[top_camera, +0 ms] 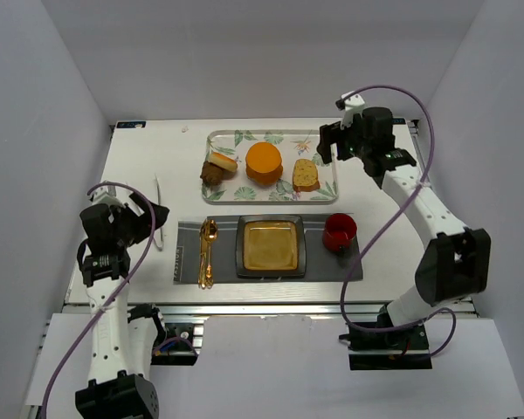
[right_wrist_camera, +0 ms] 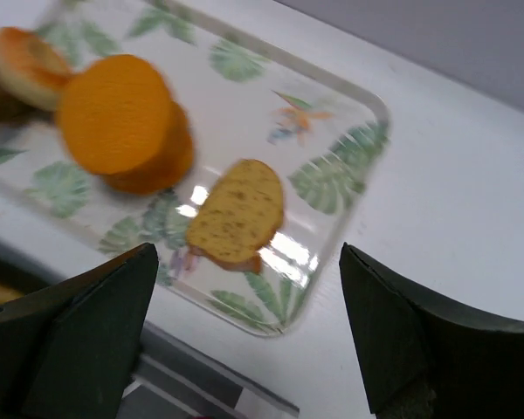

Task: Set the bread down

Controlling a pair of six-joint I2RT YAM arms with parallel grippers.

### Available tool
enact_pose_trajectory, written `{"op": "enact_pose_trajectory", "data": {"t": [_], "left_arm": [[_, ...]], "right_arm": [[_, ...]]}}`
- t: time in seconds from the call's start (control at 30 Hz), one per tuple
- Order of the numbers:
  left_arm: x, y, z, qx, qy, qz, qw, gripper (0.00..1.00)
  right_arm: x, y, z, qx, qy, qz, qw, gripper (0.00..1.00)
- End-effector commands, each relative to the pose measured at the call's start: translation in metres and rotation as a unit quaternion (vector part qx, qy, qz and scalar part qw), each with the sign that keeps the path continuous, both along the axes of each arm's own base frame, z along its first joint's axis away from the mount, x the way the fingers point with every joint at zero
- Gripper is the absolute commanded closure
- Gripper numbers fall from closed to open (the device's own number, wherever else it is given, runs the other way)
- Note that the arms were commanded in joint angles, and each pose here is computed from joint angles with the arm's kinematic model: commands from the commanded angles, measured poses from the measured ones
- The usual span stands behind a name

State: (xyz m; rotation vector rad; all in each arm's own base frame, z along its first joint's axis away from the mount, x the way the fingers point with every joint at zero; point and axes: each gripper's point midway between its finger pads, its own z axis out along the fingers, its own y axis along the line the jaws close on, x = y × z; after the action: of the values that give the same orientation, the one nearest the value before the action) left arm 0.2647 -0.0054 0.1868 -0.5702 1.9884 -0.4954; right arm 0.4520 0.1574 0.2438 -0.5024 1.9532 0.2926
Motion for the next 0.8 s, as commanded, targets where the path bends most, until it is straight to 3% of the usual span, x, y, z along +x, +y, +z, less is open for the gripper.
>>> {"op": "enact_pose_trajectory", "data": {"t": [0.0, 0.07, 0.1, 0.13, 0.17, 0.2, 0.23, 0.3, 0.33, 0.4, 0.43, 0.53, 0.77], "left_arm": [[0.008, 0.012, 0.008, 0.011, -0.006, 0.027, 1.0, 0.02], [0.009, 0.022, 0.0, 0.02, 0.013, 0.052, 0.998, 0.06], [0.011, 0.027, -0.008, 0.024, 0.028, 0.064, 0.997, 0.15], [0.013, 0.032, -0.016, 0.031, 0.04, 0.07, 0.996, 0.3], [0.016, 0.033, -0.018, 0.031, 0.043, 0.07, 0.996, 0.3], [0.018, 0.035, -0.025, 0.036, 0.047, 0.07, 0.996, 0.44], [0.02, 0.039, -0.029, 0.042, 0.05, 0.078, 0.995, 0.71], [0.026, 0.048, -0.042, 0.055, 0.061, 0.089, 0.993, 0.75], [0.03, 0.053, -0.045, 0.064, 0.061, 0.095, 0.992, 0.68], [0.035, 0.057, -0.064, 0.071, 0.086, 0.091, 0.99, 0.42], [0.039, 0.057, -0.067, 0.079, 0.086, 0.089, 0.989, 0.22], [0.048, 0.059, -0.084, 0.111, 0.118, 0.064, 0.985, 0.1], [0.076, 0.064, -0.117, 0.17, 0.202, 0.032, 0.964, 0.09]], "right_arm": [[-0.046, 0.039, 0.007, 0.028, -0.031, 0.185, 0.982, 0.11], [-0.08, 0.048, 0.022, 0.024, -0.068, 0.292, 0.954, 0.11], [-0.109, 0.058, 0.021, 0.044, -0.091, 0.37, 0.924, 0.21], [-0.119, 0.064, 0.03, 0.052, -0.111, 0.393, 0.911, 0.48], [-0.12, 0.065, 0.029, 0.056, -0.109, 0.391, 0.912, 0.64], [-0.124, 0.067, 0.028, 0.063, -0.102, 0.398, 0.909, 0.79], [-0.126, 0.071, 0.023, 0.072, -0.087, 0.405, 0.907, 0.95], [-0.129, 0.073, 0.018, 0.084, -0.058, 0.411, 0.906, 0.86], [-0.128, 0.074, 0.013, 0.09, -0.044, 0.414, 0.905, 0.53], [-0.129, 0.075, 0.011, 0.098, -0.021, 0.411, 0.906, 0.29], [-0.129, 0.075, 0.009, 0.1, -0.016, 0.411, 0.906, 0.19], [-0.131, 0.074, 0.007, 0.102, -0.019, 0.405, 0.908, 0.15], [-0.135, 0.072, 0.002, 0.108, -0.016, 0.392, 0.914, 0.14]]}}
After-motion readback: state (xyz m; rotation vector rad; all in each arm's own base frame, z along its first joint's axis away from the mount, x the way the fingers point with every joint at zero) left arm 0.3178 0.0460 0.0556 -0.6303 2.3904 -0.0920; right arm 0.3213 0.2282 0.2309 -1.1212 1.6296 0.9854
